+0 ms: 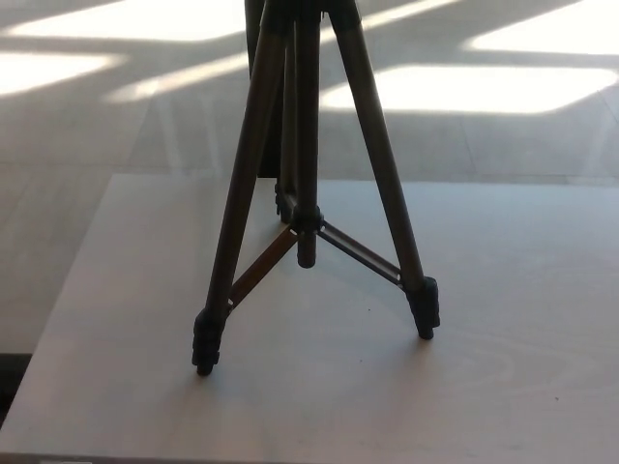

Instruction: Use both hands of the robot to pick up the tripod lying in the middle of the desk and make it stand upright on the desk

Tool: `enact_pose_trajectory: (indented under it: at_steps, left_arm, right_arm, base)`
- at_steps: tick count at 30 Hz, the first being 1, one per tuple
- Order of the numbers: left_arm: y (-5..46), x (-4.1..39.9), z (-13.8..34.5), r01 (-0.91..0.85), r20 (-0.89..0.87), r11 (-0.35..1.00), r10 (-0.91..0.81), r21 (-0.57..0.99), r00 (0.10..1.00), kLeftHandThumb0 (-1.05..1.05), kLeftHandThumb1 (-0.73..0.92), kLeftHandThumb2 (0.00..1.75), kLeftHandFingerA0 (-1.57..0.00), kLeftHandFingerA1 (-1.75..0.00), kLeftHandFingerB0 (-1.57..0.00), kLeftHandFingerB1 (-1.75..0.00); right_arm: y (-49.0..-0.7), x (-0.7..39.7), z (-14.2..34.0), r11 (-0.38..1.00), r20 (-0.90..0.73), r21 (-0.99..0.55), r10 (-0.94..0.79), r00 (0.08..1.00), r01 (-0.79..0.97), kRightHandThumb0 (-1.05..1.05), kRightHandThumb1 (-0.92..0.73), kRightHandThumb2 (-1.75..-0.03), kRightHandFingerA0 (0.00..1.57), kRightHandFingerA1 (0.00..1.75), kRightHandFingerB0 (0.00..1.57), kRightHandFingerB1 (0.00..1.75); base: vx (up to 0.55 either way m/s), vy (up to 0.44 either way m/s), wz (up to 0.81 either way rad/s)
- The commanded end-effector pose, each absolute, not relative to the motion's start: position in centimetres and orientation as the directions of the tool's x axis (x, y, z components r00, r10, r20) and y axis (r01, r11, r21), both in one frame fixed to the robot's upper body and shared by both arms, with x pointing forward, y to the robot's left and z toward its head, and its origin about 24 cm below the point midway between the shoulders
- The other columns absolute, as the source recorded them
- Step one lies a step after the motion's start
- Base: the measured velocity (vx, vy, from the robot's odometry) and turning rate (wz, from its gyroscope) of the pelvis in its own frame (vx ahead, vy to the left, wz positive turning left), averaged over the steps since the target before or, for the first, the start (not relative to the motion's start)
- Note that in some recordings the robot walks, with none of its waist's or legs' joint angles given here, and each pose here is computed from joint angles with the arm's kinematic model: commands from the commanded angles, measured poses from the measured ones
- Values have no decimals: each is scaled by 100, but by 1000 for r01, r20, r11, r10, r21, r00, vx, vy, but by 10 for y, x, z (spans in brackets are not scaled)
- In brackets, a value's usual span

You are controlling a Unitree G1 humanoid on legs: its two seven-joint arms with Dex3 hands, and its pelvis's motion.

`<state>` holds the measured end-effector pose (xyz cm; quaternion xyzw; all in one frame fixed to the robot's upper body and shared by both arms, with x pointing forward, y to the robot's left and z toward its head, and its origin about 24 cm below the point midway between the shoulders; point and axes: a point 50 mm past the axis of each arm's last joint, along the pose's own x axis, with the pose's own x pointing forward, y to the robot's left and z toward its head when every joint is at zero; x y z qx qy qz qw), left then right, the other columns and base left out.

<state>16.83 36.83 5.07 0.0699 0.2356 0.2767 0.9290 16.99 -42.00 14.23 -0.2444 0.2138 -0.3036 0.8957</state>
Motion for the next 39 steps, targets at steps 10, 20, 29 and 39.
enact_pose_trajectory:
  at_steps: [10,20,29,39]
  left_arm:
    - [436,8,-34,-985,-624,173,770,1,134,-79,92,65,0,-42,0,-41]
    - [427,-8,-43,-962,-673,273,712,1,201,-75,86,66,0,-74,0,-52]
    - [432,-21,-45,-970,-688,230,717,80,113,-54,71,124,-3,-65,0,-64]
    - [432,-15,-47,-968,-685,252,708,21,169,-54,70,123,-8,-69,0,-64]
  right_arm:
    - [-459,35,25,217,-443,-33,-878,181,976,-82,-66,-99,0,28,0,9]
    - [-446,28,-3,245,-466,113,-843,269,963,-75,-54,-87,0,23,0,13]
    - [-440,9,-27,345,-560,20,-774,296,939,-88,-65,-97,0,27,0,17]
    - [-433,10,-33,405,-623,27,-708,332,914,-92,-71,-105,0,22,10,9]
  base:
    - [0,0,0]
    - [0,0,0]
    - [0,0,0]
    - [0,0,0]
